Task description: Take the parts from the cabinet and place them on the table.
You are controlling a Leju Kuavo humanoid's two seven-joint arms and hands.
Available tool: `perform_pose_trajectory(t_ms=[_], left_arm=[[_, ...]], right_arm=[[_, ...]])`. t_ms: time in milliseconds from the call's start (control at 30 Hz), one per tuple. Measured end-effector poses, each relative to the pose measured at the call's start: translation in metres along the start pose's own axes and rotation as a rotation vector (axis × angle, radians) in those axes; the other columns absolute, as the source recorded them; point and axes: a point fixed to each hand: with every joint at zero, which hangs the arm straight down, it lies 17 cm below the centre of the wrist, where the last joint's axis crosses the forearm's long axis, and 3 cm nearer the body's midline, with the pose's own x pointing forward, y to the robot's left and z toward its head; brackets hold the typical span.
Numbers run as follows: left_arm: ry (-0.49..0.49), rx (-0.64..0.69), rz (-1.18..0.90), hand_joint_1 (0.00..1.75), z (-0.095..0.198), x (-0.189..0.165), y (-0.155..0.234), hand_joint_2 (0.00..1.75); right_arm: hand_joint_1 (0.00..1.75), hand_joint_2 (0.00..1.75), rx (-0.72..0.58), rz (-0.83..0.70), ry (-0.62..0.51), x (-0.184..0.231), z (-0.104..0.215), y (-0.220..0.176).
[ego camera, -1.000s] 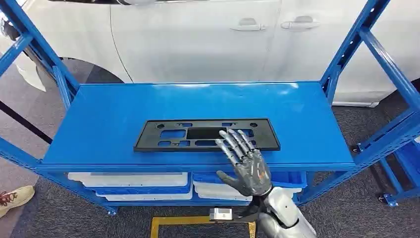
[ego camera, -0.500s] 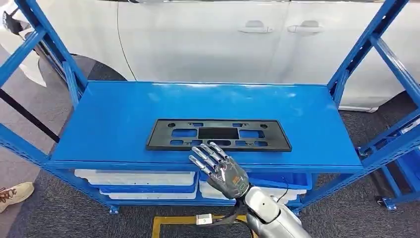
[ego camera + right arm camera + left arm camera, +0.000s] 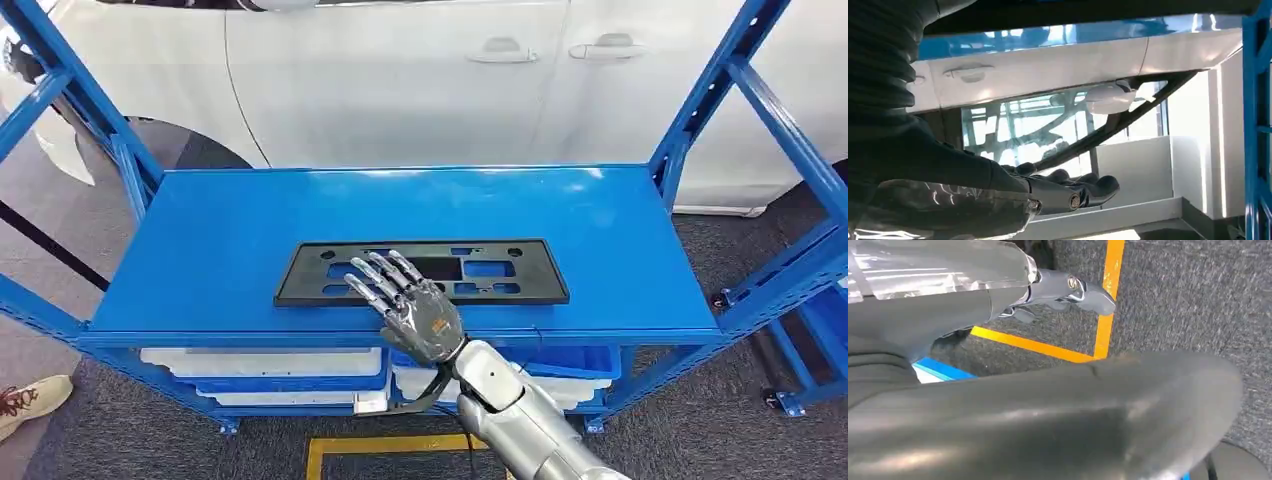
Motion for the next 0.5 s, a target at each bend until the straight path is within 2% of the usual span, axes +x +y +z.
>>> perform_pose_trajectory(t_ms=[267,500], left_arm=[[0.003,-0.003,0.001,0.00,0.000,-0.001,-0.002,0.00],[0.003,0.000,0.000,0.00,0.000,-0.001,-0.001,0.00]], right_arm=[[0.00,1.75,0.051,0.085,-0.006,0.002,-0.016,0.014],[0.00,1.75,0.128,0.117,-0.019,0.004,-0.006,0.039]])
